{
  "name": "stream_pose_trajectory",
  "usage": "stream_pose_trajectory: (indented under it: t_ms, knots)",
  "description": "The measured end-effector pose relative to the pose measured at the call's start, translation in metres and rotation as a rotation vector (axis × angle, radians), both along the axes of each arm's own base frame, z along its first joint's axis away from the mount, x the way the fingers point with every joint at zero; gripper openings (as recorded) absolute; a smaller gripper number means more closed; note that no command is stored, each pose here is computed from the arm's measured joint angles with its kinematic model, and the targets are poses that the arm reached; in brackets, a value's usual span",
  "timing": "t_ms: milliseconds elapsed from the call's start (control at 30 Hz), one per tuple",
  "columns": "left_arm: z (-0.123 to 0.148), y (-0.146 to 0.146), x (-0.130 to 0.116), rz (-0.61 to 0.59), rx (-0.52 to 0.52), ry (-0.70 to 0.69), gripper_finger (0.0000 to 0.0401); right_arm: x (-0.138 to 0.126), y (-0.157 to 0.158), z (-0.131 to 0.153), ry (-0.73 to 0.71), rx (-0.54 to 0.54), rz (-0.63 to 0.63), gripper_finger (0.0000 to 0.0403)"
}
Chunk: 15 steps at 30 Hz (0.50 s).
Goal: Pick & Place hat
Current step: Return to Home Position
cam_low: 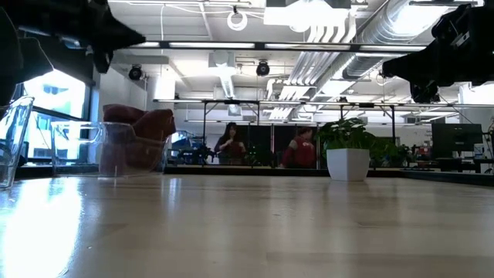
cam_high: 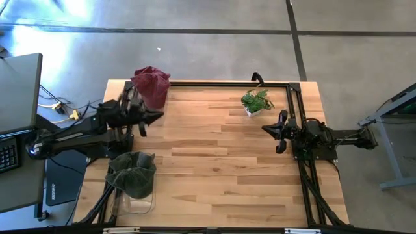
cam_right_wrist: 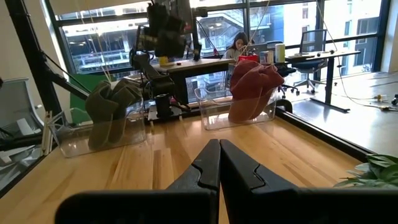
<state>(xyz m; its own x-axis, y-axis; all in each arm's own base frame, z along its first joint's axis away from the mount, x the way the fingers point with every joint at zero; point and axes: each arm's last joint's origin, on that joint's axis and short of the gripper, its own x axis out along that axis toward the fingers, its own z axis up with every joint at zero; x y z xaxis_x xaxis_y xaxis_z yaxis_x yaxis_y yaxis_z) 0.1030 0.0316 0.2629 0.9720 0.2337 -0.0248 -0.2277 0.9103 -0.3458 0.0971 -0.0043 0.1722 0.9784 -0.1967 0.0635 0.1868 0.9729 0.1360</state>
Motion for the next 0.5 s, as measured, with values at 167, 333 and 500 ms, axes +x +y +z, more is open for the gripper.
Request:
stream_pose_trajectory:
  t_ms: [167,333,500]
  knots:
    - [-0.019,-0.002,-0.001,-0.056,-0.131,0.166,0.001,0.0,0.0,0.0,-0.001,0.0,0.0,0.0001]
    - [-0.024,-0.004,-0.001,-0.133,-0.042,0.234,0.001,0.0,0.0,0.0,-0.003,0.0,0.0,0.0001]
    - [-0.026,-0.004,0.005,-0.166,0.02,0.185,0.001,0.0,0.0,0.0,-0.003,0.0,0.0,0.0001]
